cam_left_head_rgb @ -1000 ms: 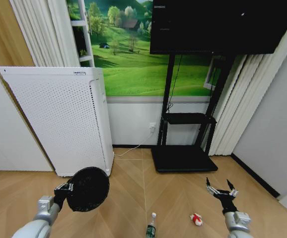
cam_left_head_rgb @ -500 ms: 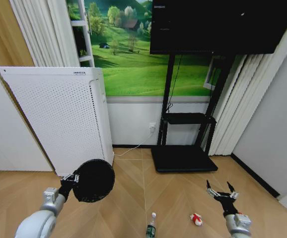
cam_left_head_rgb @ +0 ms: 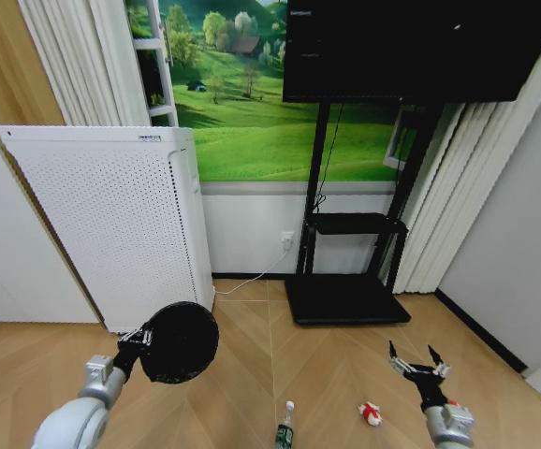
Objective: Pick up the trash bin and place the garbage on the floor into it.
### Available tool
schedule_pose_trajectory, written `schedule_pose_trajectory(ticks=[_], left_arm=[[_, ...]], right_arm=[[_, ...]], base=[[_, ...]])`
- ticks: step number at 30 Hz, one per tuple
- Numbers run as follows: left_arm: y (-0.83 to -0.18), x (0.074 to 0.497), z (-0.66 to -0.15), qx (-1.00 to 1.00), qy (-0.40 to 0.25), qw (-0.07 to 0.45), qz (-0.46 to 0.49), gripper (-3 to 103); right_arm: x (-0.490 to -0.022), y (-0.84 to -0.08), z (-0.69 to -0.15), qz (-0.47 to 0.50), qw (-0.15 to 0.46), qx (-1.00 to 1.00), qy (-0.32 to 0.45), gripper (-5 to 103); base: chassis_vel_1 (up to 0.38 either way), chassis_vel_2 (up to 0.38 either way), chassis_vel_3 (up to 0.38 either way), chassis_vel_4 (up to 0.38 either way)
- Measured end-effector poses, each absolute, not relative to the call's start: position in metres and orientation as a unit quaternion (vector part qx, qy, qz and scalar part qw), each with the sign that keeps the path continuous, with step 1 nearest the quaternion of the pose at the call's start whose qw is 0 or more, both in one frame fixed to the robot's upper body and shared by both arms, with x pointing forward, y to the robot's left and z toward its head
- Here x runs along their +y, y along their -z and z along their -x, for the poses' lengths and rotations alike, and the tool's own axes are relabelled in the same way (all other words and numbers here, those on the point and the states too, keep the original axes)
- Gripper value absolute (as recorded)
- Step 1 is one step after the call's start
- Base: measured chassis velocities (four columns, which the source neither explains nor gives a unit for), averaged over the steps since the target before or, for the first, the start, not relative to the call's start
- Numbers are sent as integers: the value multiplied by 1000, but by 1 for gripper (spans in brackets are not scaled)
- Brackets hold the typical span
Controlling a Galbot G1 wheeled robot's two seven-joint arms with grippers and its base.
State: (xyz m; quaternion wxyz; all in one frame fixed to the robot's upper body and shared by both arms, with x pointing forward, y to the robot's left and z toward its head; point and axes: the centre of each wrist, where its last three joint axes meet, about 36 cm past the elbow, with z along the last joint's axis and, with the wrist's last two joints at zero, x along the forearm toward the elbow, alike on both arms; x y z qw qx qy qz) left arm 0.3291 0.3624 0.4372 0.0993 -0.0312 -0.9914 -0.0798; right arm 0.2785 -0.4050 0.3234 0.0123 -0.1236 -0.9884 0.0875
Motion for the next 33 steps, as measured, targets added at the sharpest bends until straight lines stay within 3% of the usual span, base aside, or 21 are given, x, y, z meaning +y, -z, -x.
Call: schedule_pose_trajectory(ticks=[15,33], left_arm=[[-434,363,-329,-991,76,68,86,5],[-431,363,-329,-991,72,67,91,5]], right_arm=[[-407,-321,-281,120,11,-988,-93,100],[-405,-319,-284,117,12,-989,-92,100]], base=[[0,0,0,0],[0,0,0,0]])
